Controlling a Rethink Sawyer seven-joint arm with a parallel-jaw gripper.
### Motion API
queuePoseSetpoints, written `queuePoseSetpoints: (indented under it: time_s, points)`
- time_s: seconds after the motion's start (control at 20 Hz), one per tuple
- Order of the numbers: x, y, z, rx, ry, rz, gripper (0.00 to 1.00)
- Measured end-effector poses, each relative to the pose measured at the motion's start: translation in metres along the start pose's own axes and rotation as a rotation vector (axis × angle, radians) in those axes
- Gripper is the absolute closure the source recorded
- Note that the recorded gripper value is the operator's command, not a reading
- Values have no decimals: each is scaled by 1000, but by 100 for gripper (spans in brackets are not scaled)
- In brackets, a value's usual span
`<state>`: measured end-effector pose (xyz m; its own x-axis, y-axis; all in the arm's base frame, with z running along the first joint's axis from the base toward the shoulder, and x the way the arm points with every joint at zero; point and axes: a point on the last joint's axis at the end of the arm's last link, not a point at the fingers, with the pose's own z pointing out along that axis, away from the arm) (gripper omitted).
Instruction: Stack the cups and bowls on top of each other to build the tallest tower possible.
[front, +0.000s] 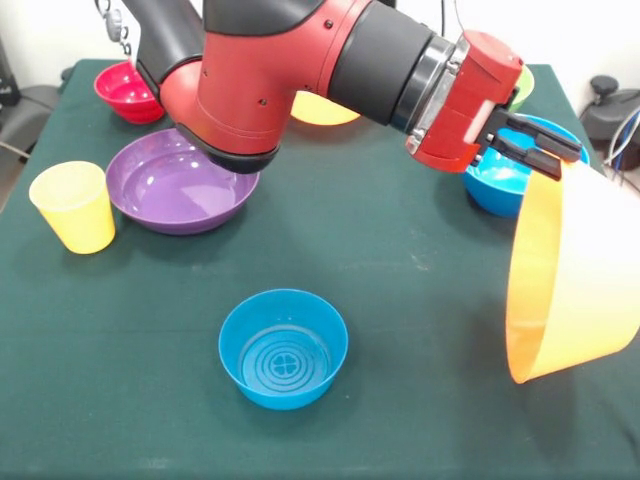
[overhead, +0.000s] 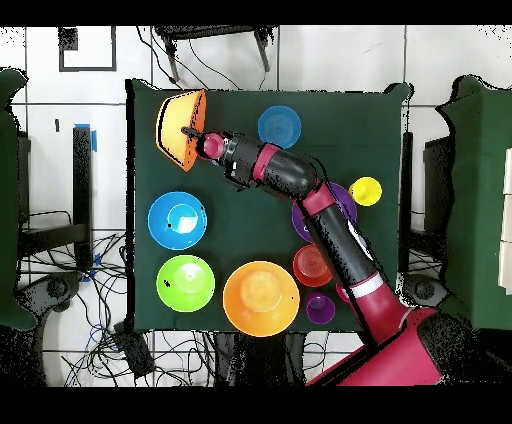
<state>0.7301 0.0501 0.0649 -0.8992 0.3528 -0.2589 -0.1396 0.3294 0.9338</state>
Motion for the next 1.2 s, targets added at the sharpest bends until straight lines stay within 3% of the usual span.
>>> queuePoseSetpoints:
  time_s: [0.7, 1.2]
  points:
    - [5, -7, 2, -18, -8, 29, 100]
    - [12, -25, -6, -17, -18, 71, 100]
